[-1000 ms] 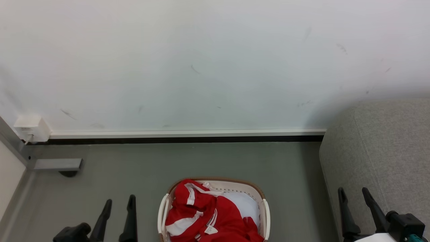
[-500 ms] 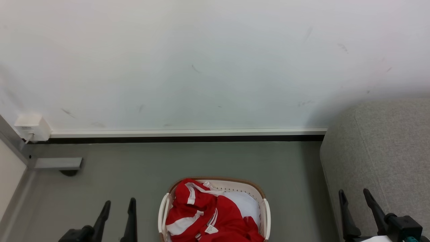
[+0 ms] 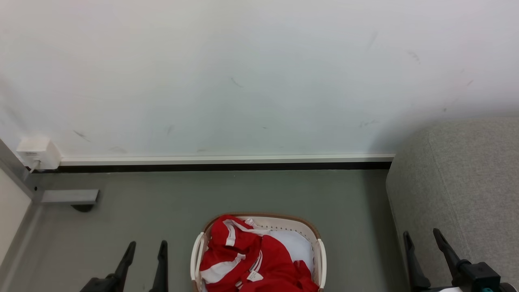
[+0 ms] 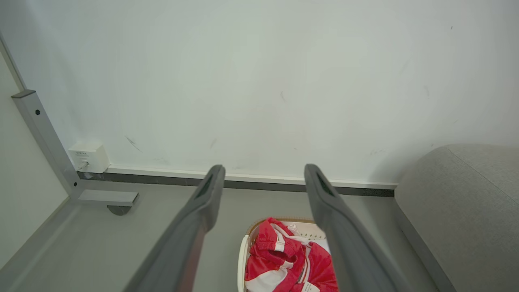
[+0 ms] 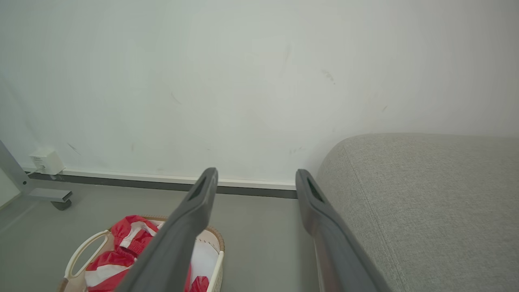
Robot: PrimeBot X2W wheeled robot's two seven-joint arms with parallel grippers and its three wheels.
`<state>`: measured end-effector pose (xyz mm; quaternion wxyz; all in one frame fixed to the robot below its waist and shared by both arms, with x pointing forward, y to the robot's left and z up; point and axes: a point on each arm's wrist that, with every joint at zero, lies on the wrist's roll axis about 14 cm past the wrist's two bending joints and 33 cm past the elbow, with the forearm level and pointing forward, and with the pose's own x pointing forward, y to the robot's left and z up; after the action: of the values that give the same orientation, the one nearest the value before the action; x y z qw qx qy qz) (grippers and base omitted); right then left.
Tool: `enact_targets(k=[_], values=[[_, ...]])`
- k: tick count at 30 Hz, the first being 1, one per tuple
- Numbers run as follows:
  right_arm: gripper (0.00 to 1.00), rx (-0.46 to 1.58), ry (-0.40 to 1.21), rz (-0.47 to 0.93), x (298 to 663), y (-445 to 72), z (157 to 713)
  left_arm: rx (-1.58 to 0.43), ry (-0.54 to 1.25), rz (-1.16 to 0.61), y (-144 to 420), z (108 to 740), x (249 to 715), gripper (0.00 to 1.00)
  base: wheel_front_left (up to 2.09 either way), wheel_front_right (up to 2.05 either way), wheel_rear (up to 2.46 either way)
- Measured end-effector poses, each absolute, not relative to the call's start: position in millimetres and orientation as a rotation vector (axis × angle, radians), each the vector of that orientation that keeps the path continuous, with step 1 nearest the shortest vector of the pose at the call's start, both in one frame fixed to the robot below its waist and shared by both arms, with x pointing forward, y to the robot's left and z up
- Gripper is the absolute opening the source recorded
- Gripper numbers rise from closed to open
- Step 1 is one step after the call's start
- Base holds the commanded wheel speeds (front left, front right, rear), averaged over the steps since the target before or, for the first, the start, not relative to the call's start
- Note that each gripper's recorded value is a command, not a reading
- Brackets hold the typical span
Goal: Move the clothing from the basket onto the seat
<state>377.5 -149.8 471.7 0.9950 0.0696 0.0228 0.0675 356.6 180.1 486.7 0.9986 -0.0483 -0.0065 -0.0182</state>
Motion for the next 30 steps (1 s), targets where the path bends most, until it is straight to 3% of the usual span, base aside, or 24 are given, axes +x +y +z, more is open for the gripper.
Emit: enact_targets(k=[30], values=[[1.00, 0.140, 0.058, 0.130, 377, -151, 465, -0.064, 0.014, -0.099, 162, 476, 361, 1.00, 0.00, 0.00, 0.00]])
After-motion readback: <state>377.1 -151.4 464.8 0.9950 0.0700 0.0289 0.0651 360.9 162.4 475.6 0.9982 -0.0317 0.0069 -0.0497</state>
